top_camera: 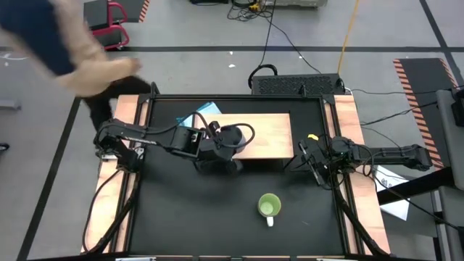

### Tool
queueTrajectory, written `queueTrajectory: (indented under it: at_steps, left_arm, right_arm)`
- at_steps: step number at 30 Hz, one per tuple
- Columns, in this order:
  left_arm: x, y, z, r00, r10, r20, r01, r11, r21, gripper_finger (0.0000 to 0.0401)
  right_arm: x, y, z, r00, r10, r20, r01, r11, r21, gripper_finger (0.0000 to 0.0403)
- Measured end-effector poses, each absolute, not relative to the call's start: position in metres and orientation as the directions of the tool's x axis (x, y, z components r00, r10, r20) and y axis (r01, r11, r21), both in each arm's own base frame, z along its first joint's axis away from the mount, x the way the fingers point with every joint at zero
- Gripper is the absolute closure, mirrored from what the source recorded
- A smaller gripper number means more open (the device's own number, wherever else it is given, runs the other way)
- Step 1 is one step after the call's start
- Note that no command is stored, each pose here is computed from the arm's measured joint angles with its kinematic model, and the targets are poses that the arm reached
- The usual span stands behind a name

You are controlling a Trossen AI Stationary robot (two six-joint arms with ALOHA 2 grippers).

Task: Stack small to large cups/mugs on shelf
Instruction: Put the gray mug on the shelf

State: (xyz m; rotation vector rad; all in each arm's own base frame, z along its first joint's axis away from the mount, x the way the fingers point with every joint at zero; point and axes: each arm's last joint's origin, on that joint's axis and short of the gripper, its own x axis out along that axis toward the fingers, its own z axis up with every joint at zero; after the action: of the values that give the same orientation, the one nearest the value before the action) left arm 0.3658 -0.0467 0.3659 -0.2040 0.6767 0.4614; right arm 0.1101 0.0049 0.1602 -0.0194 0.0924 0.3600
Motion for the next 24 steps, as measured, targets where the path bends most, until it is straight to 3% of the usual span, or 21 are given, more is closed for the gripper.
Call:
queueTrajectory:
  at_steps: [14,24]
  left_arm:
    - [0.3665,-0.0440,0.3651,0.687,0.299,-0.662,-0.459,0.885,-0.077,0.0396]
    - [0.3626,-0.0430,0.3614,0.643,0.341,-0.686,-0.453,0.891,0.019,0.0396]
  right_arm:
    - [0.1102,0.0049,0.1602,0.932,0.351,-0.094,-0.353,0.936,-0.004,0.0403]
    - [0.1102,0.0049,0.1602,0.932,0.351,-0.094,-0.353,0.936,-0.007,0.0403]
